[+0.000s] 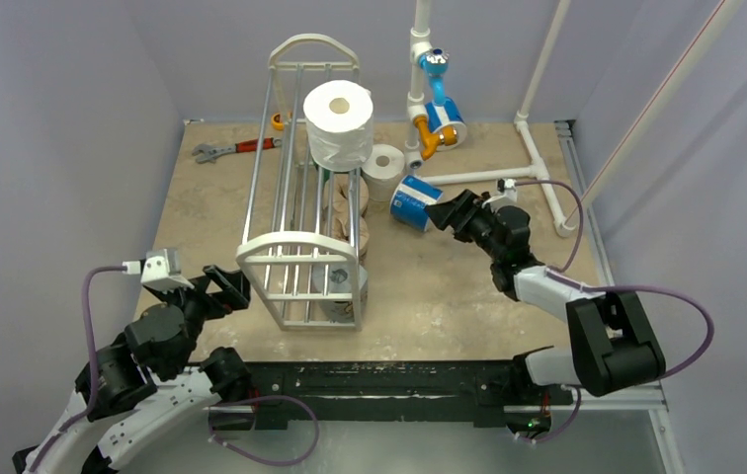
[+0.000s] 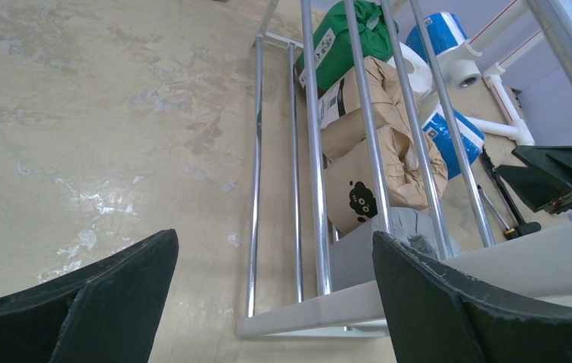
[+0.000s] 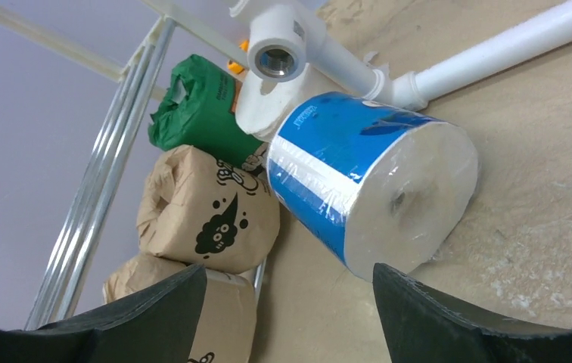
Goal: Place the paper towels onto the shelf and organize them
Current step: Adjust the paper towel at the center of the board.
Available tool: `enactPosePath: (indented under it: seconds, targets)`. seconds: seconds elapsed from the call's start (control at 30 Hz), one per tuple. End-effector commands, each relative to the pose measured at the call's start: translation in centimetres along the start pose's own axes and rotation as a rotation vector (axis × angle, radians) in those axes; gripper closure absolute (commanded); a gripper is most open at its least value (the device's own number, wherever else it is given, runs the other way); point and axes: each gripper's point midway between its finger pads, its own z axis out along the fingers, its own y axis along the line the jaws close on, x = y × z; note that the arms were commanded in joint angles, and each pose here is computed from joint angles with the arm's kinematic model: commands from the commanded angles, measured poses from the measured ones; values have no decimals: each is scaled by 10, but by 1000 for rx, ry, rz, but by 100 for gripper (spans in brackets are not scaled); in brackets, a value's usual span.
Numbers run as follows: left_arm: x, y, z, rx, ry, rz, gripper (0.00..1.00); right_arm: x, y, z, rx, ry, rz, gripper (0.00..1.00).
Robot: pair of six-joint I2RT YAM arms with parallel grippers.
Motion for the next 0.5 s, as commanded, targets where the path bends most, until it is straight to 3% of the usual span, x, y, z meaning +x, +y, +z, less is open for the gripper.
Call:
enactPosePath:
  seconds: [0.0,0.2,0.47]
  targets:
    - [1,-16,5,42,11,-30,0,0,-11,8,47,9,-30,17]
    - [-2,-16,4,40,10,-27,0,3,-19,25,57,27,-28,12]
    - [-5,-8,0,13,6,-24,0,-4,-19,46,33,1,-7,12]
